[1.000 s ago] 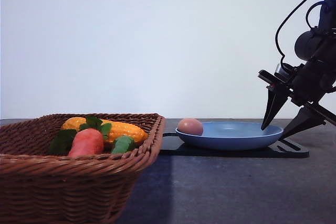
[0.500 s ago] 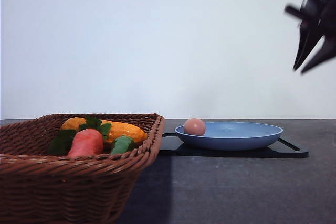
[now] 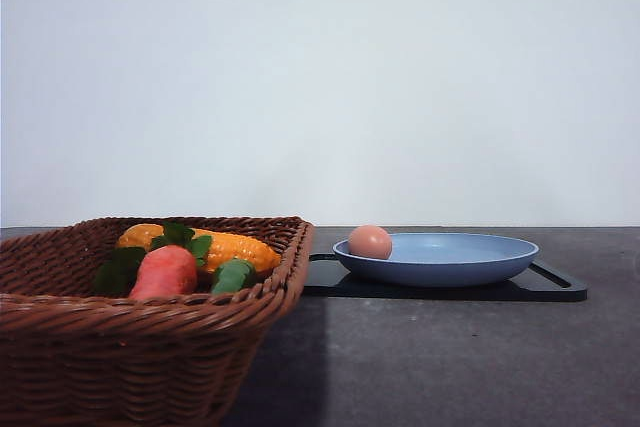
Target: Transfer egg from basket to plate and serve
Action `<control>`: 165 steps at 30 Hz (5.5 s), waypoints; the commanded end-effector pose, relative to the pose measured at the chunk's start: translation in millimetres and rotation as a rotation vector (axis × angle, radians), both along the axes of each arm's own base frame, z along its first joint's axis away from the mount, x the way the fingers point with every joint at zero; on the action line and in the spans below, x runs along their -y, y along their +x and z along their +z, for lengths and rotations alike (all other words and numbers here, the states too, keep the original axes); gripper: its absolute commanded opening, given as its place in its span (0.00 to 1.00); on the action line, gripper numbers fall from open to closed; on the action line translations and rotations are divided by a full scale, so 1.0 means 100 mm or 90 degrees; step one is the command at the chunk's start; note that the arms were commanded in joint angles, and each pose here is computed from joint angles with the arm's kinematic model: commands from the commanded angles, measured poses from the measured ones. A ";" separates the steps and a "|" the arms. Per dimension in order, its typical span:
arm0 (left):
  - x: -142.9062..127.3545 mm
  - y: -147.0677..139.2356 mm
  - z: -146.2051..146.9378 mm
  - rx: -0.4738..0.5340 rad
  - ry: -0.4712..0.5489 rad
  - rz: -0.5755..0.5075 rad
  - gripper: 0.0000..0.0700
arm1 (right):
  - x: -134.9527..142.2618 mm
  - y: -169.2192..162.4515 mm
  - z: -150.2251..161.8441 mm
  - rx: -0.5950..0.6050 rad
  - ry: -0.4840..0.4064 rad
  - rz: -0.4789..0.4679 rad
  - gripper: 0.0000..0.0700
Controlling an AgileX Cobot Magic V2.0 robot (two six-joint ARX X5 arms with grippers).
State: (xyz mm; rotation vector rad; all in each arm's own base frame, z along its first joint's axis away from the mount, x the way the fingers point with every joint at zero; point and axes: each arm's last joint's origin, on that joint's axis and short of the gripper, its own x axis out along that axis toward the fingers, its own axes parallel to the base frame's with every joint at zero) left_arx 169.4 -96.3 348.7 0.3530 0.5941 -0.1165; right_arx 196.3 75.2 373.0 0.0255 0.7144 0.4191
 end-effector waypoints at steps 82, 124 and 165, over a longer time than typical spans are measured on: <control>-1.02 -0.74 -2.01 0.290 -0.233 0.218 0.00 | -0.04 -0.49 -1.50 0.316 0.054 -0.048 0.00; -1.02 -0.74 -2.01 0.291 -0.233 0.218 0.00 | 0.57 -0.91 -1.89 0.484 -0.017 -0.126 0.00; -1.02 -0.74 -2.01 0.293 -0.234 0.217 0.00 | 0.59 -1.02 -2.22 0.334 0.076 -0.133 0.00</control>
